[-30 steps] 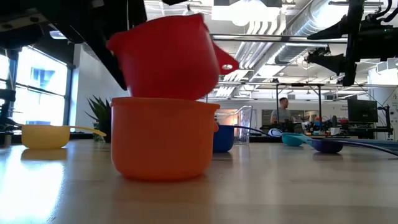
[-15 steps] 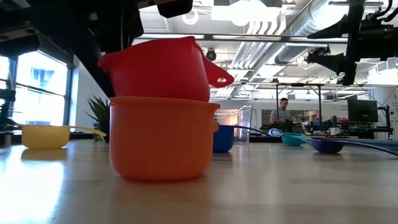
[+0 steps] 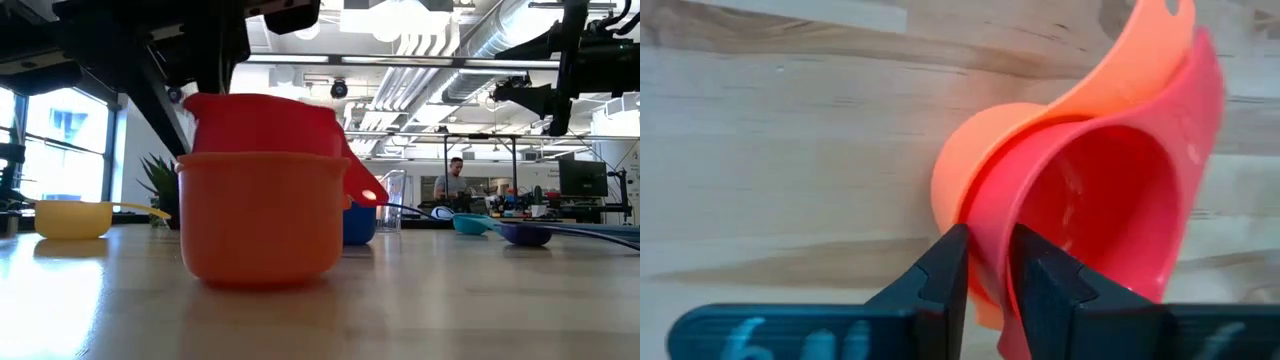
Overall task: Nest measuring cups in basket
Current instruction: Stack the red measuring cup on the orange measuring cup, then stack the blue measuring cup on the red measuring cup
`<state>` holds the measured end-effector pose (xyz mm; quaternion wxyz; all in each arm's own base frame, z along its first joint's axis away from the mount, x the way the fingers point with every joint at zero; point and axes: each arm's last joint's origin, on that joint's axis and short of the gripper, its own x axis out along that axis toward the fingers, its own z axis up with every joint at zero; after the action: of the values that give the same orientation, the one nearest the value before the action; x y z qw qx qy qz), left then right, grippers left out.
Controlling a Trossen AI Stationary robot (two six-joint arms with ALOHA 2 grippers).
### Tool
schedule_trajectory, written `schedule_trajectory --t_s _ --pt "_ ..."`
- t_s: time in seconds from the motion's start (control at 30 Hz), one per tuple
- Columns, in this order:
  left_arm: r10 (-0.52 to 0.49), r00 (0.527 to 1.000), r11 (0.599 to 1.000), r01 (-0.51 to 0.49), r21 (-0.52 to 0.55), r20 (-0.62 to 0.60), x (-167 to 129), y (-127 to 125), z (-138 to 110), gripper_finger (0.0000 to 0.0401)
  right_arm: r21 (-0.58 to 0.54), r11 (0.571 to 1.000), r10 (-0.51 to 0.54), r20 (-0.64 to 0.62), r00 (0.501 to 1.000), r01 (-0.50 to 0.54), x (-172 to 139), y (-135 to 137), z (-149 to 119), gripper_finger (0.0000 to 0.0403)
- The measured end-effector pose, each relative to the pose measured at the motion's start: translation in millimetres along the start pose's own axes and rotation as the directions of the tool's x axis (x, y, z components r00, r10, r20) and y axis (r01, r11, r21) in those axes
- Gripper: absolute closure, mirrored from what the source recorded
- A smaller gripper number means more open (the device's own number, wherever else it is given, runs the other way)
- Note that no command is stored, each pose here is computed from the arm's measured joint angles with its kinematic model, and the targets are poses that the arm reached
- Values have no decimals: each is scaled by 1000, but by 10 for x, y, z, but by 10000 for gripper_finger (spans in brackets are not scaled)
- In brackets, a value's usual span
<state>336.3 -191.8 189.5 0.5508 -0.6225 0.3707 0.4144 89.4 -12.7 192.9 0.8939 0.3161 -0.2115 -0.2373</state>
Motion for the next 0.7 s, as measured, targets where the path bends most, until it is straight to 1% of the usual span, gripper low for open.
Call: schedule_trajectory --t_s 0.2,0.3,0.43,0.57,0.63,0.7 --pt "18 999 1000 -17 16 -48 0 -2 -19 329 0 1000 0 0 1000 0 0 0 0 146" --pt "20 998 1000 -19 19 -53 -5 -3 -19 329 0 1000 4 -3 1000 -4 0 1 -1 146" --pt "-4 998 999 7 36 -69 -97 -25 -13 329 0 1000 13 -9 1000 -13 0 3 -3 146" --pt "-2 998 999 4 44 -63 -163 -24 18 329 -12 1000 14 -14 1000 -14 0 2 -6 146" --pt "6 998 998 -2 58 -57 -185 -14 29 329 -35 999 35 -23 999 -36 1 11 -7 146" --pt "-8 998 997 13 76 -63 -191 -27 22 330 -67 995 72 -38 997 -74 0 25 -7 146"
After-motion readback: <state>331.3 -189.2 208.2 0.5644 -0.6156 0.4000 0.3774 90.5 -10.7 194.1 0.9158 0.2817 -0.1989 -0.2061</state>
